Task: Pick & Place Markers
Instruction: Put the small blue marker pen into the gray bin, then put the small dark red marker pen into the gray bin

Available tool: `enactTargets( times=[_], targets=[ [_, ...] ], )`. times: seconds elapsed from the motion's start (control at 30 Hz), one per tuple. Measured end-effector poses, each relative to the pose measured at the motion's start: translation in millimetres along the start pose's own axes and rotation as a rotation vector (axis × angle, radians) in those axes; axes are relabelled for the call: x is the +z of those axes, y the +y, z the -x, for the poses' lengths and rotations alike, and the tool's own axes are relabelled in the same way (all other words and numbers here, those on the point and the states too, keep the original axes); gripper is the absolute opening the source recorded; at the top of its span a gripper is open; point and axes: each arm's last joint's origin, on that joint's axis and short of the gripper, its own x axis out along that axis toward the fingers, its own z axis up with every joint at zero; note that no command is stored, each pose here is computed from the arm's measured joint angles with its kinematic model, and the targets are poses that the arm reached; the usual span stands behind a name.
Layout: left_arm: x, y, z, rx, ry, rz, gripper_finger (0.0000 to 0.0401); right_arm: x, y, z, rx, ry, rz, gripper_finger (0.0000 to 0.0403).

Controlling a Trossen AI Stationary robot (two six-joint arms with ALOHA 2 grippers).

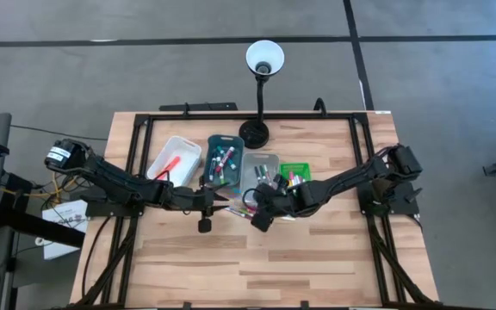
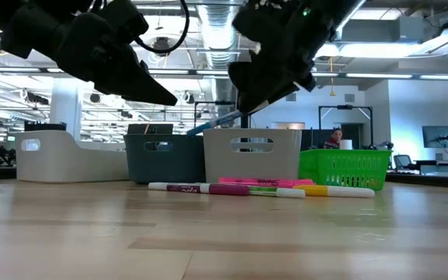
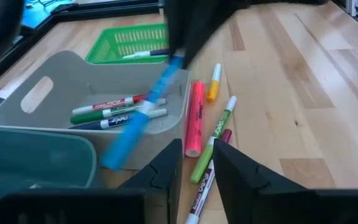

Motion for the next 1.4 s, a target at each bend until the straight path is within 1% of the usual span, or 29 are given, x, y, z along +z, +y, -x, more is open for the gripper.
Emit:
enactTargets(
  times=[0.1, 0.2, 0.3, 0.47, 0.57, 0.63, 0.73, 0.83, 1.0, 1.07, 1.13, 1.2, 1.4],
  targets=[
    [0.0, 0.0, 0.0, 0.0, 0.0, 0.0, 0.0087, 1.9, -7.1, -1.6, -0.104, -0.039, -0.041, 0.0021],
    [0.0, 0.0, 0.0, 0.0, 0.0, 0.0, 0.0087, 4.7, -11.0, -3.2, -0.14, -0.064, -0.057, 0.002],
    [0.0, 0.0, 0.0, 0.0, 0.0, 0.0, 0.0087, 4.7, -15.5, -3.9, -0.19, -0.073, -0.096, 0.0028],
    [0.0, 0.0, 0.0, 0.0, 0.0, 0.0, 0.0087, -1.6, -24.5, -4.1, -0.273, -0.025, -0.151, 0.0028],
    [0.0, 0.0, 0.0, 0.0, 0.0, 0.0, 0.0087, -4.6, -31.1, -4.9, -0.312, 0.007, -0.221, 0.0021],
    [0.1, 0.0, 0.0, 0.0, -0.001, 0.001, 0.0087, -4.8, -35.1, -5.9, -0.329, 0.014, -0.278, 0.0023],
    [0.3, 0.0, 0.0, 0.0, -0.003, 0.003, 0.0087, -6.6, -38.5, -8.3, -0.334, 0.022, -0.312, 0.0039],
    [0.7, 0.0, 0.0, -0.001, -0.007, 0.005, 0.0087, -6.5, -39.9, -9.7, -0.307, 0.055, -0.324, 0.0048],
    [1.1, 0.0, 0.0, -0.001, -0.011, 0.008, 0.0087, -10.1, -37.7, -16.8, -0.275, 0.103, -0.328, 0.0035],
    [1.4, 0.0, 0.0, -0.001, -0.014, 0.021, 0.0087, -10.3, -35.6, -24.1, -0.236, 0.131, -0.343, 0.003],
    [1.4, 0.0, 0.1, -0.002, -0.014, 0.038, 0.0087, -15.4, -38.2, -28.2, -0.247, 0.177, -0.31, 0.0031],
    [0.7, -0.3, 0.1, -0.012, -0.007, 0.039, 0.0087, -11.6, -36.6, -33.7, -0.226, 0.151, -0.315, 0.0042],
    [-4.2, -6.6, -2.8, -0.131, 0.024, 0.049, 0.0087, -10.3, -40.8, -34.2, -0.236, 0.152, -0.311, 0.01]
  ],
)
